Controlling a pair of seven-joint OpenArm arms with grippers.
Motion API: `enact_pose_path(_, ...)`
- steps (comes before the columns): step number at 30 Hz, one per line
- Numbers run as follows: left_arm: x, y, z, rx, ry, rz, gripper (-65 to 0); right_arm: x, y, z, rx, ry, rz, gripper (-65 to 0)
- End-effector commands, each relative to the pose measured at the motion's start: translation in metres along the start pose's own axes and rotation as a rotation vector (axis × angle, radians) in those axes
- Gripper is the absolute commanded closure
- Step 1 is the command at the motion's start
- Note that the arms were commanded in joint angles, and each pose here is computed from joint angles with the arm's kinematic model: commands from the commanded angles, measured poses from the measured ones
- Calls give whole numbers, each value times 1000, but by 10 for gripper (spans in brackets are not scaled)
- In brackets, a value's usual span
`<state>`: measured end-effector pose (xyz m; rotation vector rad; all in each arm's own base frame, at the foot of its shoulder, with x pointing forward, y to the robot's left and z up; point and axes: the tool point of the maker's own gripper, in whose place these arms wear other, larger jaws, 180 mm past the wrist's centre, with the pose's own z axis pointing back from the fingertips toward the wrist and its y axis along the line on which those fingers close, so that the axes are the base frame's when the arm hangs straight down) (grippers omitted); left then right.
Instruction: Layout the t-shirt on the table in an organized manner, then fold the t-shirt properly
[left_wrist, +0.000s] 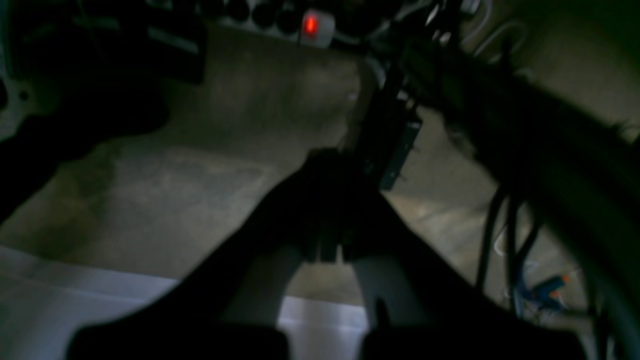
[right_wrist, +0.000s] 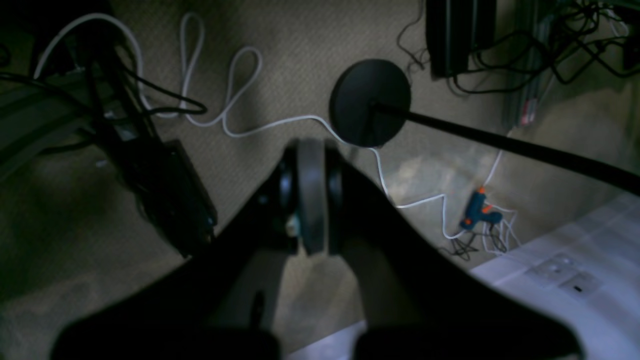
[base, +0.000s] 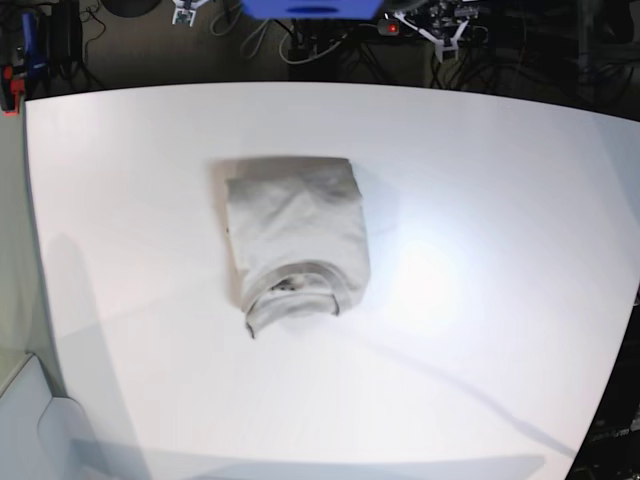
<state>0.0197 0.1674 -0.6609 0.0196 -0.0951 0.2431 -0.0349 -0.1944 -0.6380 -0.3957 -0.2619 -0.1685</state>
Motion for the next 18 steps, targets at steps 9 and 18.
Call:
enact_pose_path(9,15,25,2,118,-92,3,0,3,-5,0,-27,-13,9,0)
enact_pose_path(18,7,28,2,128,-68,6,0,10,12,2,33,-50,99,0)
